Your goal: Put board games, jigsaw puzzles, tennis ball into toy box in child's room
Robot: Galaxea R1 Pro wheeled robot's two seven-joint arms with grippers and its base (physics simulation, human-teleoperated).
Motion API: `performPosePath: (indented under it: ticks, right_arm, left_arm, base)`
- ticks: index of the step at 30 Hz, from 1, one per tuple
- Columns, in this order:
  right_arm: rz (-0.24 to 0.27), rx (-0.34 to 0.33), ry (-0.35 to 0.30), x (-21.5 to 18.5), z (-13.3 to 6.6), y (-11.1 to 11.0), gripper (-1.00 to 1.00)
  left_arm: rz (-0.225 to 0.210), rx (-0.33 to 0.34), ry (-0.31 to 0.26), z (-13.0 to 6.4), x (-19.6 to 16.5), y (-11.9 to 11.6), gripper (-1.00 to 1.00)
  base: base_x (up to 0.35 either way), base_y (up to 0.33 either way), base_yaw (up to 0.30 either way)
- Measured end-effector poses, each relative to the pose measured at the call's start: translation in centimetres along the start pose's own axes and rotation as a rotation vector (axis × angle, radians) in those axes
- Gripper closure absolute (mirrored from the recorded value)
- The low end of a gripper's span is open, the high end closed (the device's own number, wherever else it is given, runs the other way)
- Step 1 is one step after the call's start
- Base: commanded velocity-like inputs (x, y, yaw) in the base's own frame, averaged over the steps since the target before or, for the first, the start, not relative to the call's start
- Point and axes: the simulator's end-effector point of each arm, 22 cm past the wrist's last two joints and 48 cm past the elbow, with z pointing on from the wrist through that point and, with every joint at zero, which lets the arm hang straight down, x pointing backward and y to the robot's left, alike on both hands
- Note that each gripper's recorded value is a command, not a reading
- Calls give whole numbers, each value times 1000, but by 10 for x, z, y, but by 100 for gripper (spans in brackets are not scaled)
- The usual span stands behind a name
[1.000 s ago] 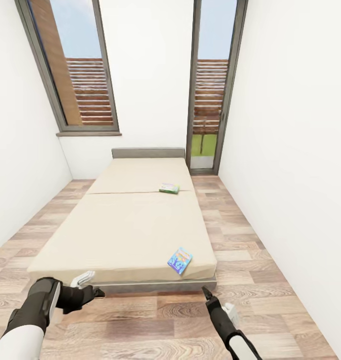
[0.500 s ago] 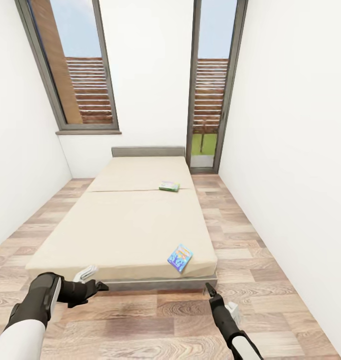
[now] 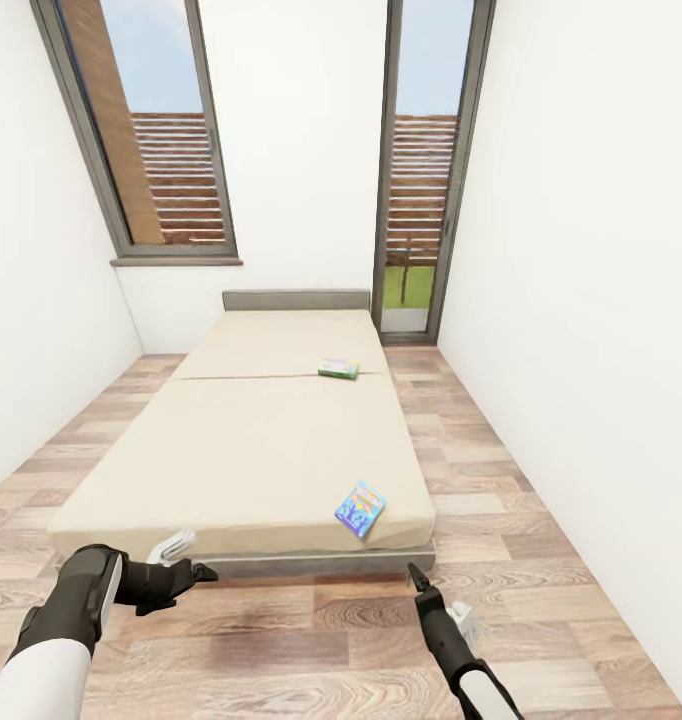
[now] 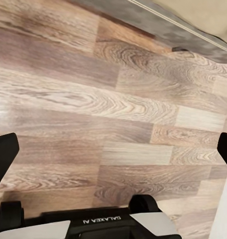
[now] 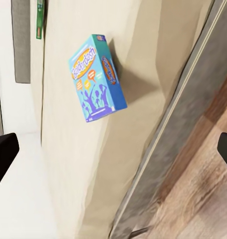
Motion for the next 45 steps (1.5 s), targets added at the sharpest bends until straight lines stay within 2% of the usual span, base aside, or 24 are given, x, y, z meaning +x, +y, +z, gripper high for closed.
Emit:
performPosePath:
  ticks: [19, 26, 45]
  right_arm:
    - [7, -5, 6, 13, 13, -30, -100]
    - [12, -4, 11, 14, 13, -30, -100]
    - [-21, 2, 51, 28, 15, -28, -100]
  left_arm:
    - [-5, 4, 0, 30, 10, 17, -100]
    - [-6, 12, -2, 30, 9, 15, -100]
    - [8, 152, -9, 26, 8, -13, -100]
  base:
    - [0, 0, 0]
    - [0, 0, 0]
    - [50, 32, 0]
